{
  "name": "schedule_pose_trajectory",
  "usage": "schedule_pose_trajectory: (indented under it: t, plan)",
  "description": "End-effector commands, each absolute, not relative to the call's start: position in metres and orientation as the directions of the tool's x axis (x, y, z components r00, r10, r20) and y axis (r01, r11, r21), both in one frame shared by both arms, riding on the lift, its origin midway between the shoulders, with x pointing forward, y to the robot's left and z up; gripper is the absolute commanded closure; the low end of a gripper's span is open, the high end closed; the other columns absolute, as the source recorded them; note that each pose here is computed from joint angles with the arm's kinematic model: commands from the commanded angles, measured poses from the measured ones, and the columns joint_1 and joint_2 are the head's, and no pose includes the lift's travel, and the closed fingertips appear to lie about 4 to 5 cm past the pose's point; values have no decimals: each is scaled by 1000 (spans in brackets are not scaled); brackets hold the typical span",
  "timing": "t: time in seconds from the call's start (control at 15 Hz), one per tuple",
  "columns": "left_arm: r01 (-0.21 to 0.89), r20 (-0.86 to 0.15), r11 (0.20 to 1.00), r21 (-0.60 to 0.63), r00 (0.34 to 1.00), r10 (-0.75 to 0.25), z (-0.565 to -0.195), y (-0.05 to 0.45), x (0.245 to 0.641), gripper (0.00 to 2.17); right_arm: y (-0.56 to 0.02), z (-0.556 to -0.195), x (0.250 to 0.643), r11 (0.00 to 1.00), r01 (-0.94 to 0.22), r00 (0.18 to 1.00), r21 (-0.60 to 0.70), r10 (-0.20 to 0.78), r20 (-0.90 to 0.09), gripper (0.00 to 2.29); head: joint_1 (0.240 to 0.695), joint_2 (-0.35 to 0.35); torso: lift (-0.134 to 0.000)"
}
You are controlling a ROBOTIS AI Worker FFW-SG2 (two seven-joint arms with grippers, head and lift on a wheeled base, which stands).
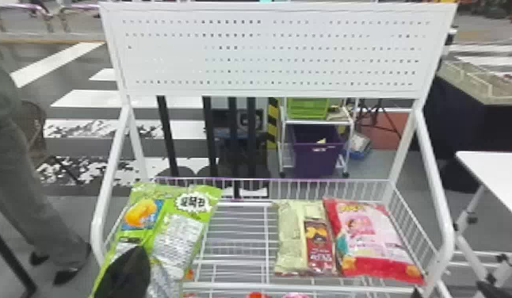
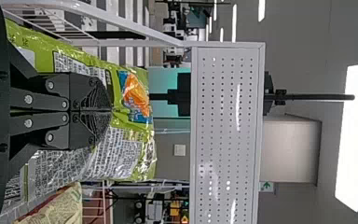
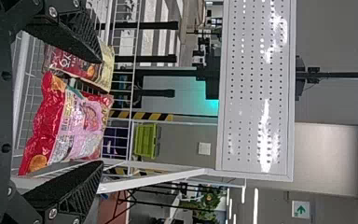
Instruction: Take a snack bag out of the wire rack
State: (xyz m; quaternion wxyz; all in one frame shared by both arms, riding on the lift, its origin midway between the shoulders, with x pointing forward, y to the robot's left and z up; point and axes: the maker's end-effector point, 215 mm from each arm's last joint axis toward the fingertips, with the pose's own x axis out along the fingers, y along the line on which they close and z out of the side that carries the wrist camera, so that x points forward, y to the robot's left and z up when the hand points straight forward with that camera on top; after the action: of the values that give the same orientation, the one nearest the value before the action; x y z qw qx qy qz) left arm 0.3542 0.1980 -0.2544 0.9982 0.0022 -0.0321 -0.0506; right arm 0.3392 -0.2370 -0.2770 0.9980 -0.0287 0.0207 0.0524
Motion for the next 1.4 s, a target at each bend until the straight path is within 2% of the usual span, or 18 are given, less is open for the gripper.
schedule_pose_trajectory:
  t: [0.0,0.47,0.6,0.87,1.13,1.33]
  plan:
    - [102,63,995,8,993,-102,-254,198,354,1878,-237,-277,339,993,-106,994,-55,104,-45,130,499,0,0]
    - [100,64,995,10,993,-100,-254,198,354,1878,-237,-277,337,993,-106,994,-57,104,-47,130,499,0,0]
    - [102,63,995,7,993,-102,-254,197,354,1878,-239,-287,344,993,-103,993,-55,100,-55,130,499,0,0]
    - [103,60,995,8,993,-104,-257,196,354,1878,-220,-350,397,990,-142,980,-27,137,-143,130,499,0,0]
    - [105,51,994,12,993,-105,-261,195,353,1878,-174,-373,474,978,-206,963,28,207,-171,130,499,0,0]
    - [104,48,995,12,993,-104,-262,195,352,1878,-136,-401,526,967,-253,931,42,255,-260,130,499,0,0]
